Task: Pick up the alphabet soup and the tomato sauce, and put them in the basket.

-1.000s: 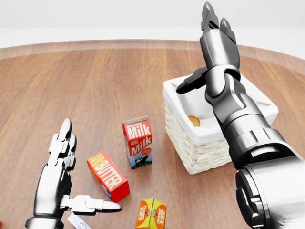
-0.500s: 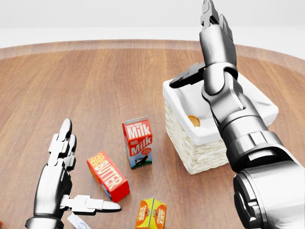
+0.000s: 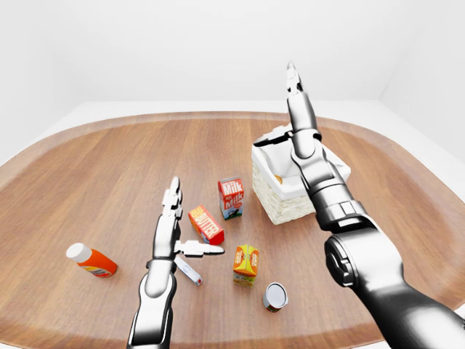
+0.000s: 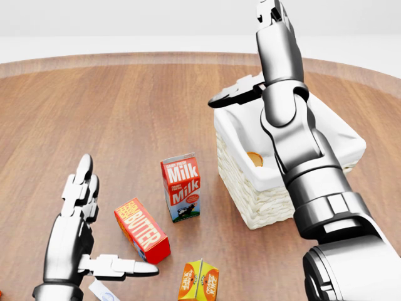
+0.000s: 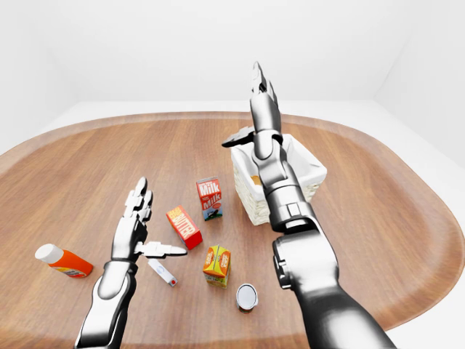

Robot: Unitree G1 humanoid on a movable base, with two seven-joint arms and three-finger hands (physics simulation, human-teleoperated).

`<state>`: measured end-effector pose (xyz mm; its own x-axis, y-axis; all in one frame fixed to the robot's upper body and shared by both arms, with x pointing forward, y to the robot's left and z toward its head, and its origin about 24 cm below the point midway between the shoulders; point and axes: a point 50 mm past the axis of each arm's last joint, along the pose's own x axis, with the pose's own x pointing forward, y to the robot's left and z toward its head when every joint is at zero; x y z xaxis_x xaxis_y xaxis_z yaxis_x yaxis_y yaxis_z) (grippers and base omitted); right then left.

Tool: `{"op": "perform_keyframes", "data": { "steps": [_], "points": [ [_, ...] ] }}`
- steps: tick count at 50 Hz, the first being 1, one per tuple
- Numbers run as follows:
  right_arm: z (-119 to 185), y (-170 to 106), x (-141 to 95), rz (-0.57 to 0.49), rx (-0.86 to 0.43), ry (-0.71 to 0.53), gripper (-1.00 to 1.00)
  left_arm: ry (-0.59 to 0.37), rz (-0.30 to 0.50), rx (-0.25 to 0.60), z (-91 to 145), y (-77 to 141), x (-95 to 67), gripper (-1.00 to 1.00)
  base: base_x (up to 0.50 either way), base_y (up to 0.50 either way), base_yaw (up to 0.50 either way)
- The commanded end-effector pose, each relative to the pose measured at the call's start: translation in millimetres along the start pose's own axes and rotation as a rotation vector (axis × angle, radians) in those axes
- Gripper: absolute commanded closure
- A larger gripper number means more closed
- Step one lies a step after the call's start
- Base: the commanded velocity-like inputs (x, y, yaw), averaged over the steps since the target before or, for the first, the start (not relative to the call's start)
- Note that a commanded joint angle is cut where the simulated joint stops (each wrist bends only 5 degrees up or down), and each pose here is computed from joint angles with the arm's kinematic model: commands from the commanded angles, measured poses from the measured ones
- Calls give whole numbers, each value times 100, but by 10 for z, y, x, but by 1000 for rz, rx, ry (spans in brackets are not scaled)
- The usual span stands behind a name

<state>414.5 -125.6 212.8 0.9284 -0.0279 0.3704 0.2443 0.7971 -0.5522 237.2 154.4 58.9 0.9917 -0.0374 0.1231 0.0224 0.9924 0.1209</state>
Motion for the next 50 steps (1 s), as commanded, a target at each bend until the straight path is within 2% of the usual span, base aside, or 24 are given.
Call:
{"op": "perform_keyframes", "data": {
  "steps": [1, 21, 50],
  "points": [
    [311, -45, -133, -10, 106, -168, -100, 4, 0, -3, -12, 5, 7, -100, 0, 0, 0],
    [421, -107, -457, -13, 186, -212, -100, 0, -4, 0, 0, 2, -4, -100, 0, 0, 0],
    [529, -200, -894, -23, 223, -296, -100, 9, -7, 3, -21, -3, -9, -100, 0, 0, 0]
  ]
}}
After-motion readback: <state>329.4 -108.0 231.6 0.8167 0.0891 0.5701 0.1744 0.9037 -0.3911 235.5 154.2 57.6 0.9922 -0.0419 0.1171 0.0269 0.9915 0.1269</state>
